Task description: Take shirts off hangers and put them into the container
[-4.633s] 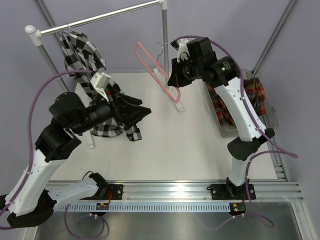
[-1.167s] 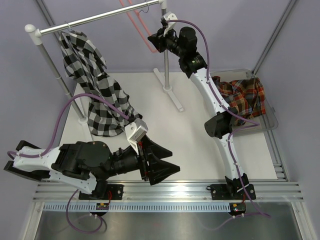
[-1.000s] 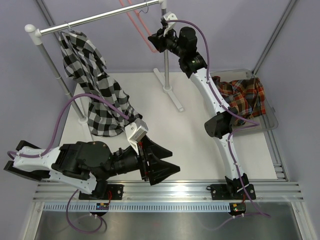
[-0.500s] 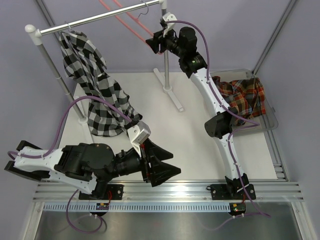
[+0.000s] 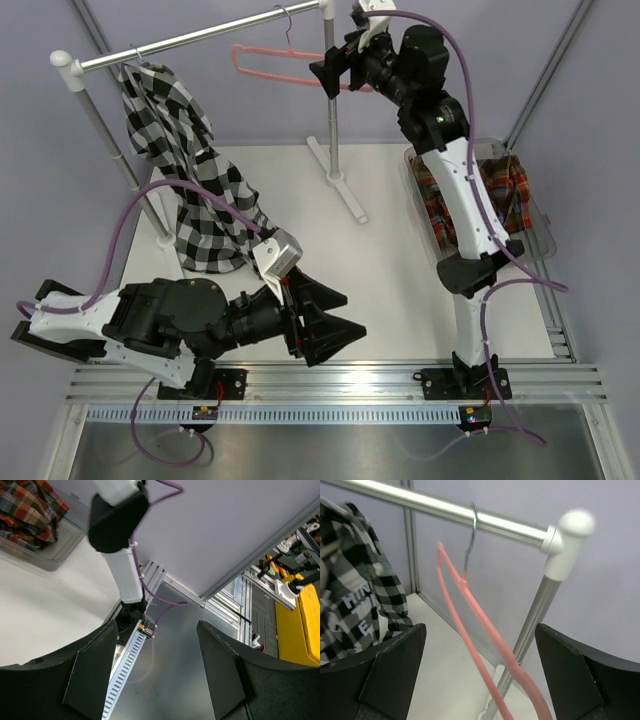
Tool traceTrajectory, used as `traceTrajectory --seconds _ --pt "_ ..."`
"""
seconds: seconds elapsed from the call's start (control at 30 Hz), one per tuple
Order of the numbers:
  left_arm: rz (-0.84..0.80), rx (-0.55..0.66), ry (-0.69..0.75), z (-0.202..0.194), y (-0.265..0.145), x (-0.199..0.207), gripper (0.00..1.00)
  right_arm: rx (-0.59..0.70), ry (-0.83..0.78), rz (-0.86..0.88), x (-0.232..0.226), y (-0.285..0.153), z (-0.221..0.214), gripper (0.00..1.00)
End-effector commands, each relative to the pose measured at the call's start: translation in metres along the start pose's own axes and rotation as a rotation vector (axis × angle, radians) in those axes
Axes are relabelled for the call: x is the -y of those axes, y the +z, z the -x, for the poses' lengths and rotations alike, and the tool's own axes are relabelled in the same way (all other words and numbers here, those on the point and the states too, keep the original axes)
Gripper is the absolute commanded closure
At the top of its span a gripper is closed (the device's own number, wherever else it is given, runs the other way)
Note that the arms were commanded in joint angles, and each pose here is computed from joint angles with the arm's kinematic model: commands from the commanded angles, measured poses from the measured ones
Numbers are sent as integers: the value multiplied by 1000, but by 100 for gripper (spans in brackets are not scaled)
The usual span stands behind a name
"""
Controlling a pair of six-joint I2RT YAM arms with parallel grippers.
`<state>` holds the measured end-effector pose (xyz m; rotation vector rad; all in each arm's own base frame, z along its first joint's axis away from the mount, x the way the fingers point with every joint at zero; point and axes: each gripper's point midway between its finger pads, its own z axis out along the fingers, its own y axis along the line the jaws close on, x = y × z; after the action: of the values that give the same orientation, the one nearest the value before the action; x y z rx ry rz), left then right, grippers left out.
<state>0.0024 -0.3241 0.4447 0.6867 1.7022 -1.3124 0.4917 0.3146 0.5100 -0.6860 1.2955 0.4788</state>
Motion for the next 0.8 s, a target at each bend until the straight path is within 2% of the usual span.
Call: traceTrajectory --seconds 0.0,0.03,0.1,0.13,0.17,0.2,0.23,0.3,0.33,0.37,0.4,0.43,0.5,0.57,0.6,0.63,0.67,0.77 --pt "84 66 -21 29 -8 -8 31 97 -21 -25 -12 -61 87 0" --pt "105 96 -43 43 -14 -10 32 61 3 -11 -18 -65 79 1" --pt "233 142 -68 58 -25 -33 34 65 74 18 -34 -85 94 0" --pt "271 167 -74 68 -33 -40 35 18 124 41 -41 -88 82 0" --pt "300 227 -124 93 -50 -45 35 27 210 67 -51 -102 93 1" --pt "415 270 -102 103 -65 -68 35 14 276 126 -66 -108 93 1" --pt "454 309 -108 115 -80 -78 36 -43 389 137 -76 -108 76 0" --pt "575 416 -80 146 -111 -101 36 -41 483 167 -91 -132 88 0" --pt "609 453 -76 156 -125 -109 35 -85 582 171 -100 -134 72 0" --pt "656 485 -57 164 -134 -116 34 -85 609 186 -106 -142 73 1" --pt "753 535 -4 180 -146 -124 33 -49 610 219 -113 -166 93 0" --pt "804 556 11 188 -159 -131 29 -87 654 210 -118 -172 82 1" --pt "895 601 -3 214 -191 -139 28 -89 670 239 -127 -197 90 1" --pt "1006 583 92 211 -194 -148 28 -157 695 238 -136 -211 78 0" --pt "1081 527 211 209 -186 -151 31 -148 690 240 -138 -226 84 1" --pt "1092 554 181 225 -199 -149 32 -188 704 235 -142 -233 71 0" --pt "1115 562 173 222 -174 -145 33 -172 699 247 -146 -248 77 1" --pt "1181 509 245 220 -153 -142 31 -231 710 236 -152 -262 55 1"
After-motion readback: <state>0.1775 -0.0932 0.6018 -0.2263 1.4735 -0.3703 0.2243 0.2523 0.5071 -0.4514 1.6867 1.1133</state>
